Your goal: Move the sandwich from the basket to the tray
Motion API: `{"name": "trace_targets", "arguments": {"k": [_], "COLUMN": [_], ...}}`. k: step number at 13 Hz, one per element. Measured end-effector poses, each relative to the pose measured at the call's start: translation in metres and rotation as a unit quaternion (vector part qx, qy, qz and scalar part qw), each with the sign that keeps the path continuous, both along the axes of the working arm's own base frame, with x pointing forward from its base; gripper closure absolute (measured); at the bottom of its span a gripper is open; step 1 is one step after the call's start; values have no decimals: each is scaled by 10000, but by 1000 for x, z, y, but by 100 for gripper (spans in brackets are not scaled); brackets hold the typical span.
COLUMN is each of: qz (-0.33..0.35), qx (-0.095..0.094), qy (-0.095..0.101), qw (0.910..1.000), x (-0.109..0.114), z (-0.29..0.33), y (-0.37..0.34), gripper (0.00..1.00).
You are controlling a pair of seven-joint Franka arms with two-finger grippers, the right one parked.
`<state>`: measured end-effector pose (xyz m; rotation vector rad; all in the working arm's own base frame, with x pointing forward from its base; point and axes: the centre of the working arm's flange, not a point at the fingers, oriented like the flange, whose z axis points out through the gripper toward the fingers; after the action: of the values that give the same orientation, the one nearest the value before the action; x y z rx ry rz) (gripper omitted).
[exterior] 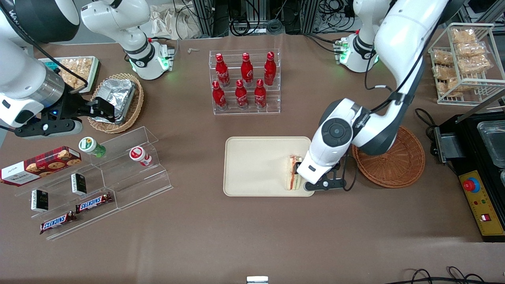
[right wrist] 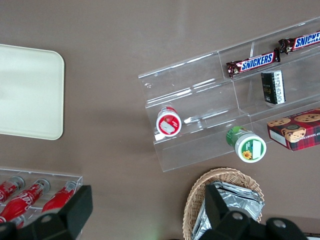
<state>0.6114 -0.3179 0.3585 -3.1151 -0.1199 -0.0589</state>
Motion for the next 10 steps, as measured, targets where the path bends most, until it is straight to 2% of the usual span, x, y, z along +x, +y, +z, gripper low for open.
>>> {"name": "trace_targets", "arguments": {"k": [3, 6, 10], "qz": [14, -135, -322], "qx": [224, 34, 40], "qy": [-23, 149, 182], "qw": [9997, 9998, 9993], "x": [-7, -8, -14], "z": [54, 106, 167], "y": [17, 60, 130], "gripper": [0, 0, 0]}}
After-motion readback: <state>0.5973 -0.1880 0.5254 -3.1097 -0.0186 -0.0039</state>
